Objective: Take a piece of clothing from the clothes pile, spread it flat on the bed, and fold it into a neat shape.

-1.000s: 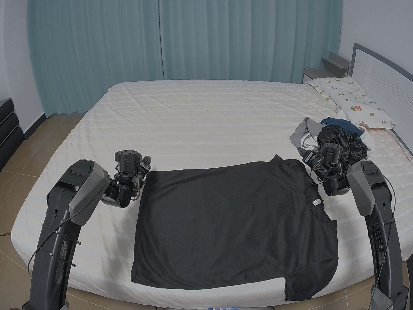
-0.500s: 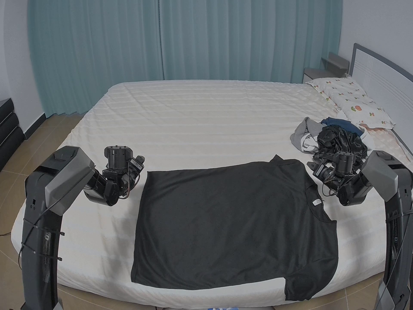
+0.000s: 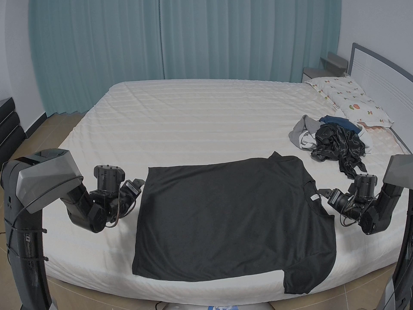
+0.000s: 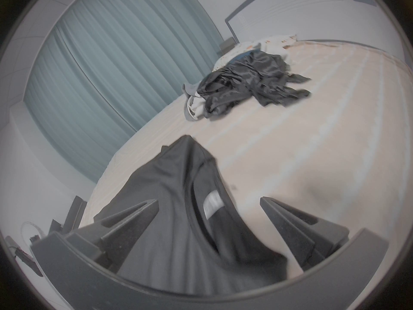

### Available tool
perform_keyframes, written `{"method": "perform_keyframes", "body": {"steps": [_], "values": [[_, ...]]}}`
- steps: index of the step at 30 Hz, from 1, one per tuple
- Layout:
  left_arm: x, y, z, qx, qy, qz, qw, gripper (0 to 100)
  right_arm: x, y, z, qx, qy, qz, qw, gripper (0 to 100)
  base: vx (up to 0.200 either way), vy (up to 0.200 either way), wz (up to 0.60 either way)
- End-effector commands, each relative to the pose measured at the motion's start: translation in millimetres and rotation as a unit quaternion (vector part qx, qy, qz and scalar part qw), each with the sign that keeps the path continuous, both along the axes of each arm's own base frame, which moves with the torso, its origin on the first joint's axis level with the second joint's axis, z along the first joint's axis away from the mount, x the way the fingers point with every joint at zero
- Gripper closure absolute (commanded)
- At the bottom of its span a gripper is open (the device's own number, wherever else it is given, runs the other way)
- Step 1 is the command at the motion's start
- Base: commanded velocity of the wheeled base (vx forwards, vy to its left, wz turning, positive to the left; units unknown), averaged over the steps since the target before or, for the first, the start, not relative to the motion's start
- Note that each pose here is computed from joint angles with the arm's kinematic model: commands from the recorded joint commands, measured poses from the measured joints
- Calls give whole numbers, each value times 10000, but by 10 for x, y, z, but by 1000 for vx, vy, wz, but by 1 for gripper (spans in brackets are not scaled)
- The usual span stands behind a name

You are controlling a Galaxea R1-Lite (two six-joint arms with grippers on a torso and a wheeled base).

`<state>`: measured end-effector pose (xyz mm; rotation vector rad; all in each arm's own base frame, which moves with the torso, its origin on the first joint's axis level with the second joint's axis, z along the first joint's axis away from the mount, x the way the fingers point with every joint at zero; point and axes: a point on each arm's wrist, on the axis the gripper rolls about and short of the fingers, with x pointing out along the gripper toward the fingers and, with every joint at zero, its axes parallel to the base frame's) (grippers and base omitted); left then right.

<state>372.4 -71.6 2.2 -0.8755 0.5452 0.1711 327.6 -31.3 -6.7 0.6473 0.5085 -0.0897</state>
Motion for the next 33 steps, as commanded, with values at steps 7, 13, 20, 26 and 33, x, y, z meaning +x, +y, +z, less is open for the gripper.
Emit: {"method": "perform_keyframes", "body": {"steps": [7,13,20,26,33], "values": [[-400,-140,55,-280,24,-297,9992,0,-431,-69,131,641,-154,-73,9978,0,0,0,0],[-400,-206,84,-386,-18,-353,9986,0,-432,-20,96,646,-95,1,9979,0,0,-67,0],[-416,-262,85,-449,-14,-391,9982,0,-445,46,36,629,-14,91,9980,0,0,-200,0],[-421,-266,98,-476,-25,-377,9982,0,-462,78,5,602,-156,151,9980,0,0,-200,0],[-455,-210,150,-446,-60,-285,9986,0,-486,85,4,606,-148,165,9979,0,0,0,0]]}}
